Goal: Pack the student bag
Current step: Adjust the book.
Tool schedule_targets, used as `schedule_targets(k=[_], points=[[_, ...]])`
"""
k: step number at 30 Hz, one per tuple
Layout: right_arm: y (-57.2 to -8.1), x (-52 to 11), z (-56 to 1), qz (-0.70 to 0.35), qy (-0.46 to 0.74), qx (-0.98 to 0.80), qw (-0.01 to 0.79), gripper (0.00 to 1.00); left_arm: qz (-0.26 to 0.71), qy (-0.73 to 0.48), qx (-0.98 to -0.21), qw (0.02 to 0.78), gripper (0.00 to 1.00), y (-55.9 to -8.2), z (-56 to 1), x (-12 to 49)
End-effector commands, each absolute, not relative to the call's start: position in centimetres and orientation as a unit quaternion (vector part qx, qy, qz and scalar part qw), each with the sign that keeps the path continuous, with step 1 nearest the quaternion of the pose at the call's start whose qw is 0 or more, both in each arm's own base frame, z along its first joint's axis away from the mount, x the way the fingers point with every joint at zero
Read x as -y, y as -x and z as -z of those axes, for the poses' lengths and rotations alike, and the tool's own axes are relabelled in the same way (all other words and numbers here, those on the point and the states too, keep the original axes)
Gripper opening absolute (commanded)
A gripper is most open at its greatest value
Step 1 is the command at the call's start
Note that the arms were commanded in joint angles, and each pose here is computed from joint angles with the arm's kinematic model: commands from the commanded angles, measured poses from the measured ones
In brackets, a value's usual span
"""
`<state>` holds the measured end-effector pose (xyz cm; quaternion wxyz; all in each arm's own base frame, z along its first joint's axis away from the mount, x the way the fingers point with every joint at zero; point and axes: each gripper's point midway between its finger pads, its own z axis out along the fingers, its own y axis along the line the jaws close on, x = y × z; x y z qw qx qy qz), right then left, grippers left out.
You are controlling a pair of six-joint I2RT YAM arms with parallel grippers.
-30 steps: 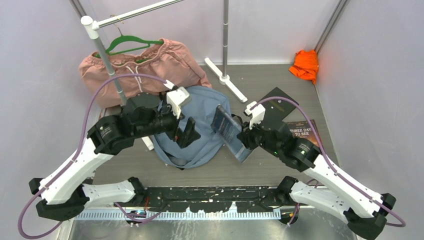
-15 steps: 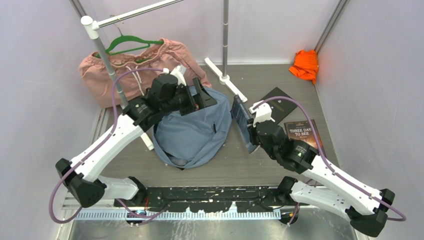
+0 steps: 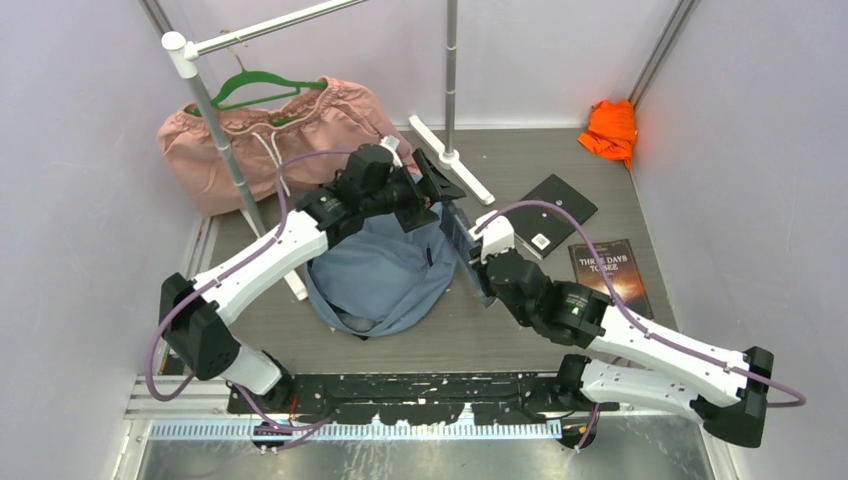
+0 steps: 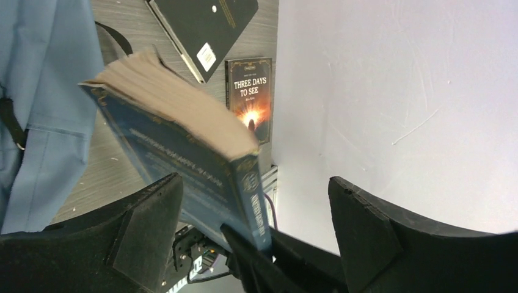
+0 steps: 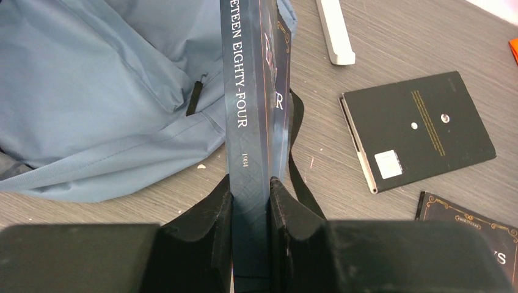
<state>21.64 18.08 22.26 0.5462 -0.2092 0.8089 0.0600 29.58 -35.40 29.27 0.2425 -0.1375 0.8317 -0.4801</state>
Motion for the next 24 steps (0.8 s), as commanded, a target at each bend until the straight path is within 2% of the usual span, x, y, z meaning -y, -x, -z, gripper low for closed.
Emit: schedule_targets(k=[1, 6, 12, 13, 14, 15, 16, 20, 21, 23, 24], points=[[-22.8, -19.7, -27.2, -0.082, 0.166, -0.764, 0.618, 0.01, 0.522, 0.124, -0.808, 0.243, 0.87, -29.6, -31.3, 37.5], [-22.6, -20.6, -27.6, -0.09, 0.162, -0.76, 0.623, 0.01, 0.501, 0.122, -0.825, 0.231, 0.75, -29.5, -28.8, 38.2], [-23.0, -20.6, -27.3, -0.072, 0.149, -0.762, 0.626, 0.01, 0.495, 0.115, -0.832, 0.222, 0.5, -28.7, -27.4, 38.9], [-23.1, -20.6, -27.3, -0.067, 0.148, -0.763, 0.626, 0.01, 0.497, 0.109, -0.832, 0.22, 0.41, -28.6, -27.3, 39.1], [-23.1, -20.7, -27.2, -0.064, 0.149, -0.764, 0.625, 0.01, 0.499, 0.106, -0.832, 0.218, 0.28, -28.6, -27.1, 39.2], [-23.1, -20.9, -27.2, -0.064, 0.15, -0.764, 0.624, 0.01, 0.503, 0.102, -0.831, 0.214, 0.11, -28.5, -27.0, 39.5], [-23.1, -21.0, -27.2, -0.066, 0.15, -0.764, 0.624, 0.01, 0.505, 0.099, -0.831, 0.212, 0.01, -28.4, -27.0, 39.7], [-23.3, -20.4, -27.3, -0.063, 0.118, -0.768, 0.627, 0.02, 0.504, 0.076, -0.834, 0.212, 0.0, -28.2, -27.0, 39.8], [-23.3, -19.9, -27.2, -0.057, 0.107, -0.771, 0.626, 0.14, 0.502, 0.068, -0.834, 0.217, 0.0, -28.2, -27.0, 39.7], [-23.0, -19.4, -27.0, -0.055, 0.099, -0.776, 0.62, 0.58, 0.496, 0.054, -0.836, 0.228, 0.0, -28.2, -27.2, 39.2], [-22.8, -19.3, -27.0, -0.061, 0.098, -0.778, 0.617, 0.76, 0.493, 0.048, -0.837, 0.233, 0.0, -28.2, -27.3, 38.8]])
